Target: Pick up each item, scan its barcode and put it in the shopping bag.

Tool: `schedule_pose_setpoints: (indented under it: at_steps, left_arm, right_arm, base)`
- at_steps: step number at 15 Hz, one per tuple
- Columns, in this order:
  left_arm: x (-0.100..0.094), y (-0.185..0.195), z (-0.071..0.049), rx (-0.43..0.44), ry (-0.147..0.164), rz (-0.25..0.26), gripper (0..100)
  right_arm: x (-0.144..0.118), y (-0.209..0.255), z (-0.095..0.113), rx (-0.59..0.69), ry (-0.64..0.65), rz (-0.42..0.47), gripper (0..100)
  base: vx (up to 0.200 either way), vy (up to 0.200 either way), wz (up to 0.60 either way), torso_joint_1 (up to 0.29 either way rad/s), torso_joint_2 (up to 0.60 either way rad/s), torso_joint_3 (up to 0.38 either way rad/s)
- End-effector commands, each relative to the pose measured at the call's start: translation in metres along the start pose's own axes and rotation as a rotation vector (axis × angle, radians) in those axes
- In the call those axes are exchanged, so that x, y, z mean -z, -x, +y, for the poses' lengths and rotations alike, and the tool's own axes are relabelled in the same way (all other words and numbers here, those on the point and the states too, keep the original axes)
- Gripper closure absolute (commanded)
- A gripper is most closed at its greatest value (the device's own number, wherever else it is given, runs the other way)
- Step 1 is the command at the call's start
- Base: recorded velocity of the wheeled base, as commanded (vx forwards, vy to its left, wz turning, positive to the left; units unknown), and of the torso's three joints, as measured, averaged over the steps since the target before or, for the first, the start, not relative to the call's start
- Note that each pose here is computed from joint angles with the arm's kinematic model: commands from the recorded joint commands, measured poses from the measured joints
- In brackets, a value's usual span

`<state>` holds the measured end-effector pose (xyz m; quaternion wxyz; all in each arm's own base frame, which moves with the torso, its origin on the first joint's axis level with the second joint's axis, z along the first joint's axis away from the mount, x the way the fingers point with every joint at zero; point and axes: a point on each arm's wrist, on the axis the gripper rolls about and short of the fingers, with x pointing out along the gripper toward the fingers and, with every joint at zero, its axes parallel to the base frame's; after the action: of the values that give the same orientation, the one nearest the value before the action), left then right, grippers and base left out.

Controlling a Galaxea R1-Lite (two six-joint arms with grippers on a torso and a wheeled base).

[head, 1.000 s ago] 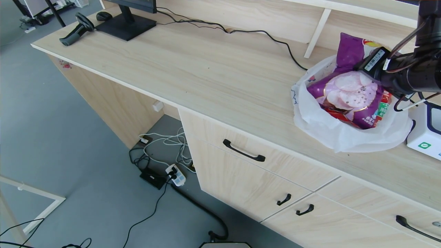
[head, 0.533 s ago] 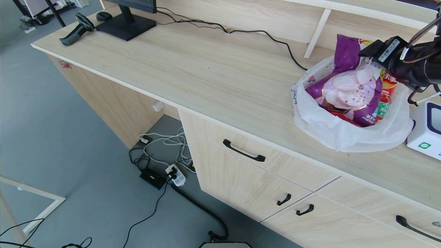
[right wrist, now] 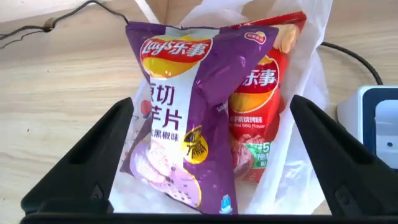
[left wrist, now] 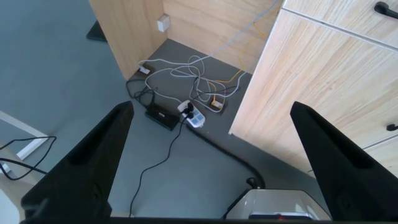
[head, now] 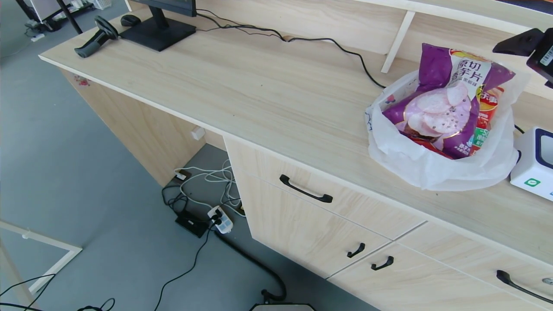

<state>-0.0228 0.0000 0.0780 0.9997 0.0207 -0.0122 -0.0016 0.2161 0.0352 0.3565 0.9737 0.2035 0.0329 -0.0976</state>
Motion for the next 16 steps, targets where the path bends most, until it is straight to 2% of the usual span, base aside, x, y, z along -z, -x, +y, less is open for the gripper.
schedule_pose_setpoints:
  at_steps: [1,2,3,6,10,12,14,16]
  left_arm:
    - [0.000,0.000,0.000,0.000,-0.001,0.001,0]
    - [0.000,0.000,0.000,0.001,-0.001,0.000,0]
    - [0.000,0.000,0.000,0.000,-0.001,0.001,0]
    - [0.000,0.000,0.000,0.001,0.000,0.003,0]
    - [0.000,0.000,0.000,0.001,0.000,0.001,0]
    - [0.000,0.000,0.000,0.000,0.000,0.003,0]
    - [0.000,0.000,0.000,0.001,0.002,0.004,0]
    - [0.000,0.000,0.000,0.001,0.002,0.004,0]
  right_arm:
    - [0.022,0.078,-0.028,-0.102,0.037,0.024,0]
    - [0.034,0.095,-0.041,-0.118,0.068,0.036,0]
    - [0.060,0.123,-0.064,-0.171,0.139,0.069,0]
    - [0.107,0.154,-0.105,-0.237,0.231,0.116,0]
    - [0.155,0.155,-0.131,-0.192,0.255,0.228,0]
    - [0.172,0.155,-0.141,-0.132,0.238,0.263,0]
    - [0.183,0.154,-0.149,-0.022,0.131,0.282,0]
    - [0.196,0.157,-0.165,0.238,0.064,0.269,0]
  base:
    - [0.000,0.000,0.00,0.000,0.00,0.000]
    - [0.000,0.000,0.00,0.000,0.00,0.000]
    - [0.000,0.000,0.00,0.000,0.00,0.000]
    - [0.000,0.000,0.00,0.000,0.00,0.000]
    - [0.000,0.000,0.00,0.000,0.00,0.000]
    - [0.000,0.000,0.00,0.000,0.00,0.000]
    - [0.000,0.000,0.00,0.000,0.00,0.000]
    - [0.000,0.000,0.00,0.000,0.00,0.000]
